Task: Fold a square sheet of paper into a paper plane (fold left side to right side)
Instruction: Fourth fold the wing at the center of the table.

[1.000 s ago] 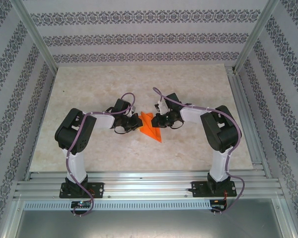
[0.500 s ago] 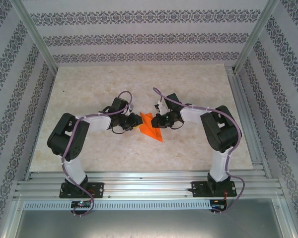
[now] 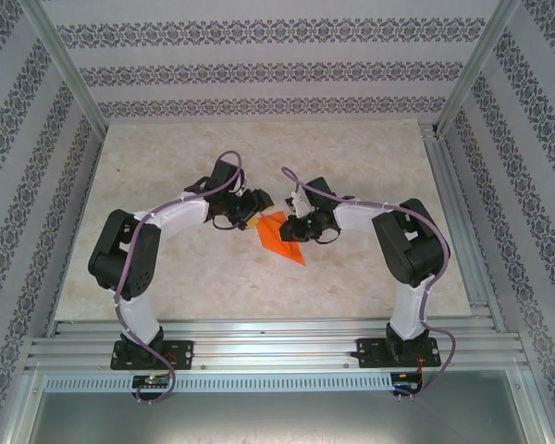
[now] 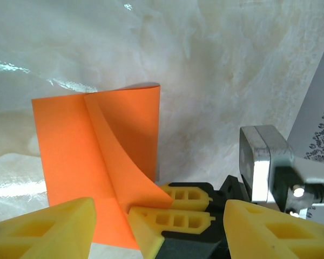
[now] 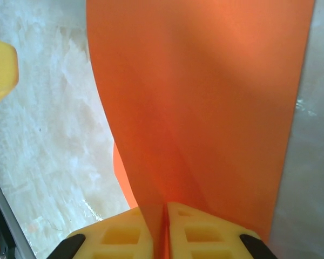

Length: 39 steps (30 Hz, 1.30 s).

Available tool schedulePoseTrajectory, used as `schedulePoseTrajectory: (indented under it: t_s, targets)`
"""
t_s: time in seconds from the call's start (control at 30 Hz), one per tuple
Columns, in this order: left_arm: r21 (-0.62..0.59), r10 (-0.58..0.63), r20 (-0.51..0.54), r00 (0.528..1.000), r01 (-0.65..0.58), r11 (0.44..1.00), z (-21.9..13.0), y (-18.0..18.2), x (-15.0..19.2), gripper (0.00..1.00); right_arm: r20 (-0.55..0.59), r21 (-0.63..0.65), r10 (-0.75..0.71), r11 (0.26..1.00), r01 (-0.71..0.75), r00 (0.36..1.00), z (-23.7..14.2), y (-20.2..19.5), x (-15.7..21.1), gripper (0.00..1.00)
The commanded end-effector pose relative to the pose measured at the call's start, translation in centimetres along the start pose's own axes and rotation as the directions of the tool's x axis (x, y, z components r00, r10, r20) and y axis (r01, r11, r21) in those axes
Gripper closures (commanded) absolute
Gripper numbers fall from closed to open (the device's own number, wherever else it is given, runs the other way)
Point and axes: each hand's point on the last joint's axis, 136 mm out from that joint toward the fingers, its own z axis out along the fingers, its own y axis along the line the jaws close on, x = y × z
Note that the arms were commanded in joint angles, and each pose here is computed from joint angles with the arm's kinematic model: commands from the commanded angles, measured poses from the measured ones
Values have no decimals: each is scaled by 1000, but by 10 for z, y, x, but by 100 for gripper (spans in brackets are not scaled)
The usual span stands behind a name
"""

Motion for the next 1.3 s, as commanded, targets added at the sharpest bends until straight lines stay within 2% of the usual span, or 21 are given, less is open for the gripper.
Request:
schedulePoseTrajectory:
  t_s: [0.0, 0.3, 0.6, 0.77, 0.9, 1.07, 1.27]
  targets:
    - [-114, -103, -46, 994, 97, 989, 10, 24, 10, 35, 33, -14, -59, 998, 59, 998, -4, 13, -6, 87]
    - [-165, -172, -78, 982, 157, 974, 28, 34, 15, 40, 39, -38, -76, 996, 77, 996, -1, 23, -6, 88]
    - [-174, -145, -81, 986, 129, 976, 24, 30, 13, 39, 41, -103, -73, 992, 77, 997, 12, 41, -5, 89]
    - [-182, -141, -90, 986, 123, 976, 25, 30, 14, 40, 31, -71, -73, 995, 75, 997, 17, 37, -2, 89]
    - [-208, -151, -96, 984, 128, 970, 24, 36, 17, 46, 22, -38, -85, 996, 85, 996, 16, 33, 0, 89]
    - [-230, -146, -106, 984, 118, 966, 24, 39, 17, 62, 18, -29, -99, 995, 99, 995, 16, 33, 0, 88]
    - [-245, -138, -106, 985, 108, 963, 21, 38, 16, 70, 11, -19, -110, 994, 110, 994, 15, 33, 2, 86]
